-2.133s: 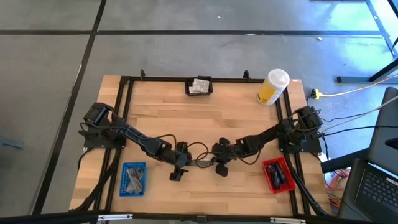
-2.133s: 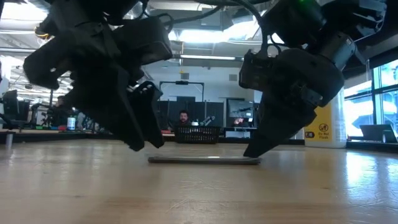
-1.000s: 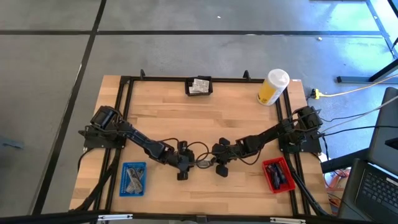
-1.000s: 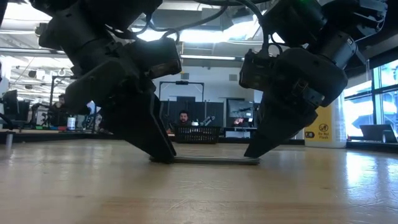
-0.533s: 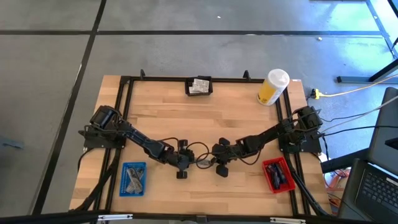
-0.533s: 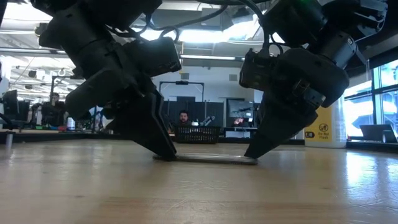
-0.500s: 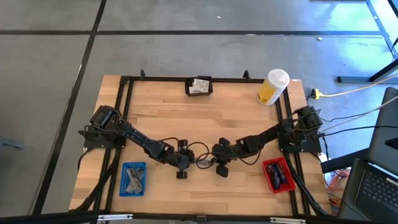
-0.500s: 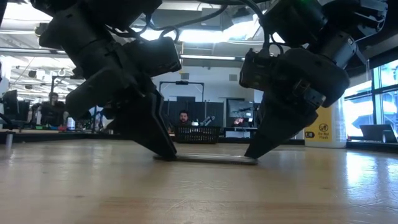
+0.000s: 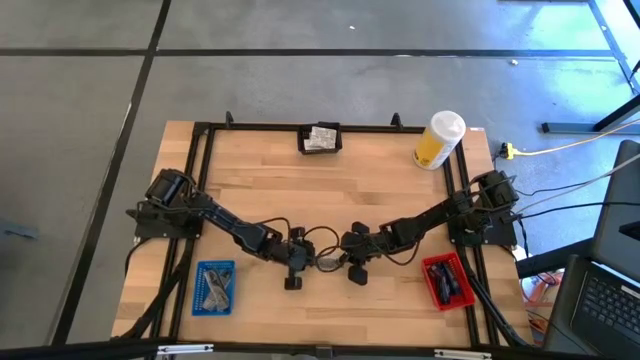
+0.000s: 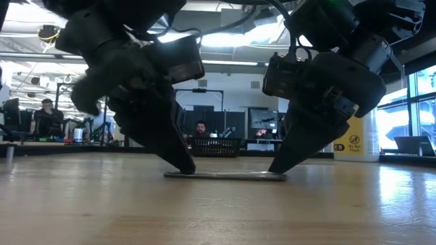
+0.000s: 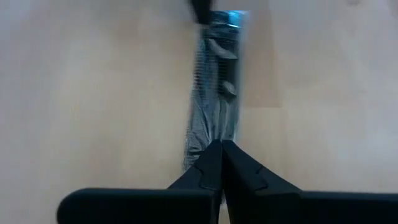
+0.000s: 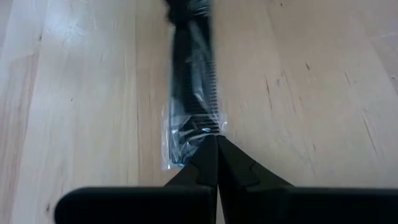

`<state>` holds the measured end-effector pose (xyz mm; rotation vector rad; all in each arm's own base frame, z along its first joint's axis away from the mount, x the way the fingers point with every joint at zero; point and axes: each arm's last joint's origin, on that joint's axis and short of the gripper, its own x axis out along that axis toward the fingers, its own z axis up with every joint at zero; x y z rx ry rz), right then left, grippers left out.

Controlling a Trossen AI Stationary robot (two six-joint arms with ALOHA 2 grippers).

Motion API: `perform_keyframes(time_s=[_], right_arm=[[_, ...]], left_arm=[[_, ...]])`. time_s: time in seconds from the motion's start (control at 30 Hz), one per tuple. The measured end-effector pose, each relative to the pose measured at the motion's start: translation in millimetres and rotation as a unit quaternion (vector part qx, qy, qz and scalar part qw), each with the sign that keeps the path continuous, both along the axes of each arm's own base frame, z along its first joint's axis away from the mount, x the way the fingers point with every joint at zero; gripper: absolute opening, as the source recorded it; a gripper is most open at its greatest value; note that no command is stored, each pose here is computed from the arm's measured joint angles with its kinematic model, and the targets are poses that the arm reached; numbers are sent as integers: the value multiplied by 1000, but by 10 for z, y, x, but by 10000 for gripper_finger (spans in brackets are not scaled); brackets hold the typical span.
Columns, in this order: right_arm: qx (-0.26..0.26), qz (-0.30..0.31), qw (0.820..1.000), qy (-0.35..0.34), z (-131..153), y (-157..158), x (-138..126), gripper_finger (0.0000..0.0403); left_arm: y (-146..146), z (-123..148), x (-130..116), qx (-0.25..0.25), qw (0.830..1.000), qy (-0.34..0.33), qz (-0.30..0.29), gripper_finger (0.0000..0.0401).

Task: Pick & Place Travel size toiletries
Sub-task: Put the black comb into the blue bin

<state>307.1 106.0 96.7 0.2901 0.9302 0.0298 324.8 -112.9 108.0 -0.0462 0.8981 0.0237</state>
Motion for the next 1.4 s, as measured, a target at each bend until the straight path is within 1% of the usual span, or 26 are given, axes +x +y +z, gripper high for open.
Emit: perform_keyframes(time_s=[0.1,0.4,0.57,0.73,0.9,1.0,1.1,1.23,1.33,1.4], right_arm=[[3,9,1000,-1,2,5,1,0],[18,33,999,-6,5,72,-10,2],[23,41,999,-11,7,83,-6,12],[23,76,996,-29,22,101,14,23],[-5,112,993,-36,107,128,80,29],[-16,123,991,-44,246,174,154,27],[-61,128,989,-35,314,242,180,24],[-100,125,986,-37,415,370,194,27],[-143,117,982,-26,450,450,161,31],[-160,119,980,-27,474,504,146,35]], left_arm=[[-9,51,61,-44,999,6,-20,2],[87,138,192,-157,987,33,-26,2],[154,137,207,-177,983,41,-18,2],[195,136,215,-180,983,43,-15,2],[236,137,218,-182,982,47,-7,2],[242,137,220,-182,982,47,-6,2],[246,134,218,-183,982,46,-4,2],[244,135,217,-191,980,49,5,2],[249,136,216,-212,976,56,10,2],[267,136,217,-233,970,65,17,2]])
